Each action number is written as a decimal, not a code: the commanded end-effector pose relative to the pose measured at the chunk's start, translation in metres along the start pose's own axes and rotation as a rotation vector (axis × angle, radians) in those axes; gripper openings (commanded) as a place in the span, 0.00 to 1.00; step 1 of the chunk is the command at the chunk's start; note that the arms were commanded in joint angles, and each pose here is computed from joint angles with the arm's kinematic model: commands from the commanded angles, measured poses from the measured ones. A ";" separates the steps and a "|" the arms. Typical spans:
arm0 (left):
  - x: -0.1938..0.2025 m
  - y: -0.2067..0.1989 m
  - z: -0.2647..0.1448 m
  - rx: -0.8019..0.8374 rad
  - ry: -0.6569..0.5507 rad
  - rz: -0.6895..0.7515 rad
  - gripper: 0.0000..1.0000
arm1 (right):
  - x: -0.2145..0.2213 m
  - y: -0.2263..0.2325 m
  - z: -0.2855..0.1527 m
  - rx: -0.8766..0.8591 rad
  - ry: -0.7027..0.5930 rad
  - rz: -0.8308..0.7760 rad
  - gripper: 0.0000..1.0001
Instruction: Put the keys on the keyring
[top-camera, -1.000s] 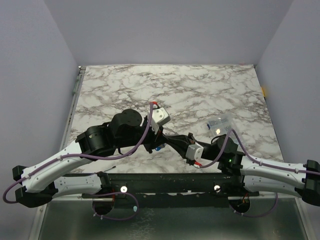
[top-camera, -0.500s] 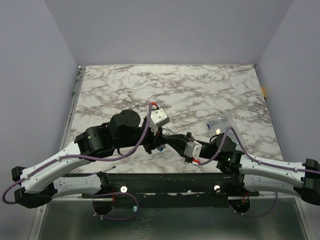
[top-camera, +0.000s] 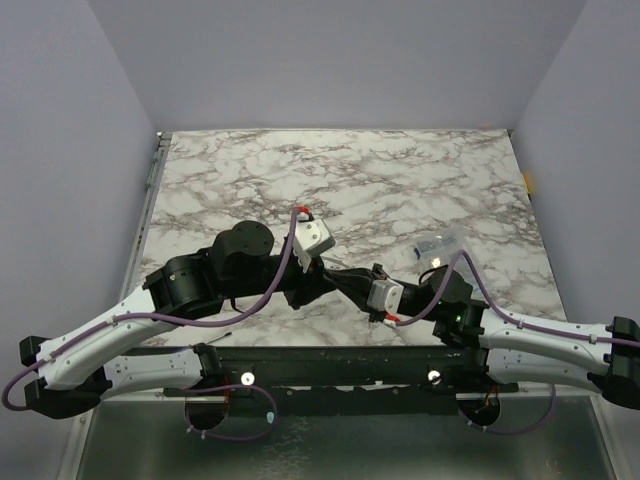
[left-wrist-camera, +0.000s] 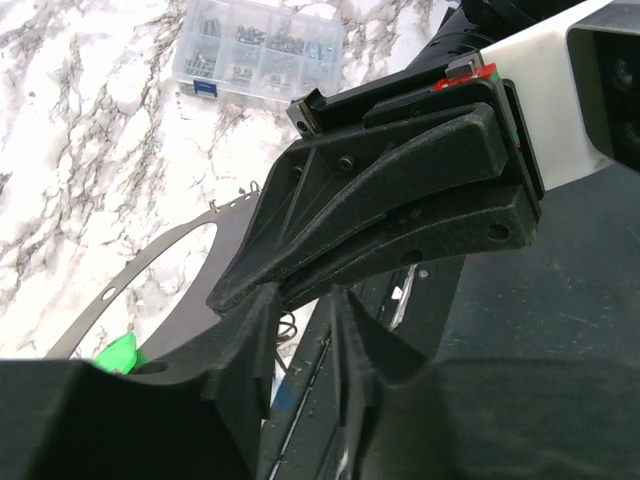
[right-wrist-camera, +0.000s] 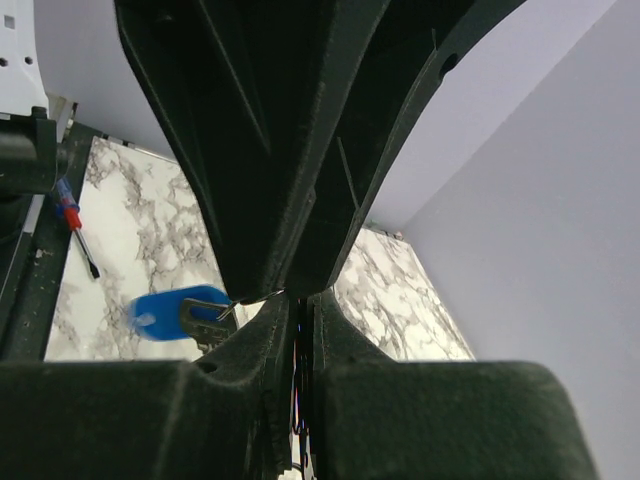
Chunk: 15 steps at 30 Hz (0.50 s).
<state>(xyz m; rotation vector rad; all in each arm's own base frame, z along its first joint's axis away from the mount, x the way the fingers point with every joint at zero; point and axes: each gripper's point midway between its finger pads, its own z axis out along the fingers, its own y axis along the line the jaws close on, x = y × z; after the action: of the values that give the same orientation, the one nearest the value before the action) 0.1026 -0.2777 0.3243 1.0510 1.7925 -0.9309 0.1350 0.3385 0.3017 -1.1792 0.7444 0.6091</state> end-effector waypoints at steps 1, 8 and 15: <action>0.001 -0.007 -0.005 0.039 -0.007 0.005 0.36 | -0.023 -0.022 0.004 0.067 -0.046 -0.008 0.01; -0.007 -0.001 -0.014 -0.002 -0.058 0.006 0.52 | -0.023 -0.026 0.001 0.086 -0.039 -0.006 0.01; -0.016 0.012 -0.029 -0.075 -0.185 0.004 0.65 | -0.021 -0.032 -0.005 0.130 -0.008 0.048 0.01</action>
<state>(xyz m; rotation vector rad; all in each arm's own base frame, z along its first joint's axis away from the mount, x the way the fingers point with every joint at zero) 0.0992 -0.2603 0.3348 0.9941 1.7254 -0.9433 0.1407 0.3334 0.3052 -1.1482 0.7859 0.5948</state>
